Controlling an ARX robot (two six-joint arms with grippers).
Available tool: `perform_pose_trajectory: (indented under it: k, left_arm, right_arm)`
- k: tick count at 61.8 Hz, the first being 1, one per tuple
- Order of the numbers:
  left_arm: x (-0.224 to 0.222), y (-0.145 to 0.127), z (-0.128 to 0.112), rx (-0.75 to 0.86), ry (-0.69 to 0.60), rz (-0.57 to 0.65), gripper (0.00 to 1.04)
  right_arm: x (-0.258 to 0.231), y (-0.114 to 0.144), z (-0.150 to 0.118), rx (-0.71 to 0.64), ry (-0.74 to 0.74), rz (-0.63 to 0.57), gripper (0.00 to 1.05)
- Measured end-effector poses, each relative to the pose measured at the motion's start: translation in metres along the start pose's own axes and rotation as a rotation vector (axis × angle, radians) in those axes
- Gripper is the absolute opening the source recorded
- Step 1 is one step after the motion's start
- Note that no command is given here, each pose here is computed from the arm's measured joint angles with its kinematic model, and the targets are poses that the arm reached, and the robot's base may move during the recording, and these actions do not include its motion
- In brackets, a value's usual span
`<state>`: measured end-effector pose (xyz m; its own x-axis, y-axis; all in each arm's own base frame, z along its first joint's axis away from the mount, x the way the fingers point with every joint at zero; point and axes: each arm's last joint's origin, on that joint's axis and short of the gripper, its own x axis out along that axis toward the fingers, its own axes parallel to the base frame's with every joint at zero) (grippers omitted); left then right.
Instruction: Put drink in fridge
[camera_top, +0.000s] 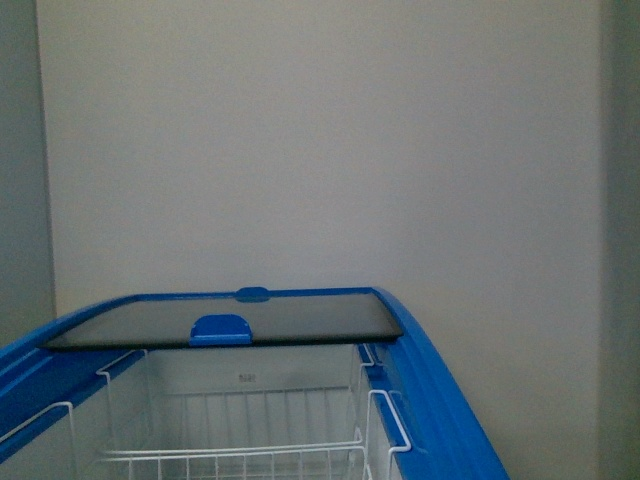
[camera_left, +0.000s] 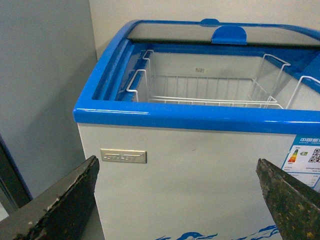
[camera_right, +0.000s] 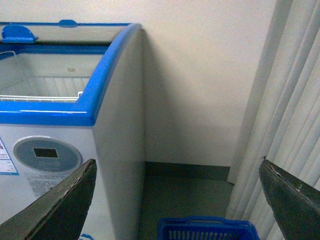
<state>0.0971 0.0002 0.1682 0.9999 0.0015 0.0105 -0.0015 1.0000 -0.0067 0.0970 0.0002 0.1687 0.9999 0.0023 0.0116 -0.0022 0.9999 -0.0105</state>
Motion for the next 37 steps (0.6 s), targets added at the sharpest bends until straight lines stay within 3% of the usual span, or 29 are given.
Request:
perform_pose_trajectory:
  k: [37]
  left_arm:
    - [0.0, 0.0, 0.0, 0.0, 0.0, 0.0, 0.97]
  right_arm:
    - [0.0, 0.0, 0.0, 0.0, 0.0, 0.0, 0.97]
